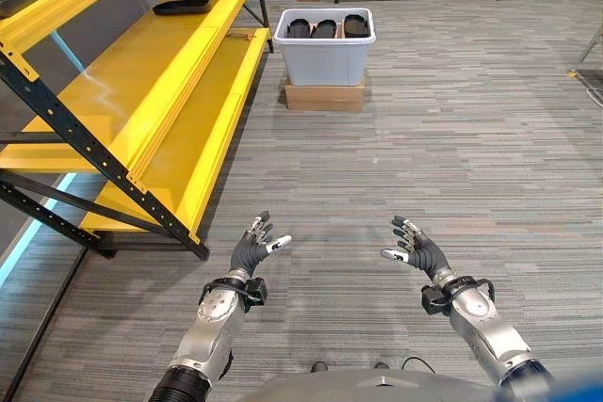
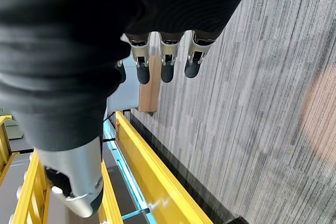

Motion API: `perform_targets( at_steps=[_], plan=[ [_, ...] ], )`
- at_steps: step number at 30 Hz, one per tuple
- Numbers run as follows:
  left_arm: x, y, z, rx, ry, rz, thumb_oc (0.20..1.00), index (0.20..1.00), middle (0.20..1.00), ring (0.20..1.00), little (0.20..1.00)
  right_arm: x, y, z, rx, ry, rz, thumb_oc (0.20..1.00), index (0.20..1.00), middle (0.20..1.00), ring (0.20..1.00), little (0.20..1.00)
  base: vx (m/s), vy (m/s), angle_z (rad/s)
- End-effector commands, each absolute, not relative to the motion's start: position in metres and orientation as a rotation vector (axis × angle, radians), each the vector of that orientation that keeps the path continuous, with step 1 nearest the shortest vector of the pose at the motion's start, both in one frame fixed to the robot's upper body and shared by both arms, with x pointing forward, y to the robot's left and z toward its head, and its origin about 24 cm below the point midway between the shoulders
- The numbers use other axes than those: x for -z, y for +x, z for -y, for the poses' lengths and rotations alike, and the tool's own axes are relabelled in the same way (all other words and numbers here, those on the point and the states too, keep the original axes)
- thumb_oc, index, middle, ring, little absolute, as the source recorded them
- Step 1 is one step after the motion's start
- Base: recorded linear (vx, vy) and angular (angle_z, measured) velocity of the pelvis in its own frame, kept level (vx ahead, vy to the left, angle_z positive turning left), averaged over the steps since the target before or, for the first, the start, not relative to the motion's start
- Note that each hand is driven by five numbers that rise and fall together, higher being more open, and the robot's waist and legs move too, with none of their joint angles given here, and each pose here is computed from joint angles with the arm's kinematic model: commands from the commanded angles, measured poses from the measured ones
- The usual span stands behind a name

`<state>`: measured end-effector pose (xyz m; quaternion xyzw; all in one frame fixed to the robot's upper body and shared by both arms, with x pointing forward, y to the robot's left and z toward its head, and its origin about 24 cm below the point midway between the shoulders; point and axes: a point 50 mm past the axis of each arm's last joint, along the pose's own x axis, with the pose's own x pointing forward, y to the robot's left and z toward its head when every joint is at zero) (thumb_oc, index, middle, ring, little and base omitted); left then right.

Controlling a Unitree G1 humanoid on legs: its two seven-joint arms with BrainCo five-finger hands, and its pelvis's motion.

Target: Move parts from the plastic box to the shelf.

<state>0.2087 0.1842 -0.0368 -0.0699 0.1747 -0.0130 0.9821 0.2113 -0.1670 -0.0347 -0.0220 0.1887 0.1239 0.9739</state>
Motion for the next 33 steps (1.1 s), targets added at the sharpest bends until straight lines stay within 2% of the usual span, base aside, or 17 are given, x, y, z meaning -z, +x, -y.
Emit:
perform_targets(
  at_steps=[1,33],
  plan=[
    [0.0216,0.2182,-0.1896,0.029,-0.136,-0.267,1.000,1.000,1.000,1.000,1.000,0.0184,0.2237,0.1580,-0.266,0.002,-0.285,1.000,1.000,1.000,1.000,1.000,0.00,0.000,0.00],
    [0.0210,0.2181,-0.1918,0.030,-0.098,-0.264,1.000,1.000,1.000,1.000,1.000,0.0236,0.2205,0.1548,-0.280,0.016,-0.313,1.000,1.000,1.000,1.000,1.000,0.00,0.000,0.00]
  ],
)
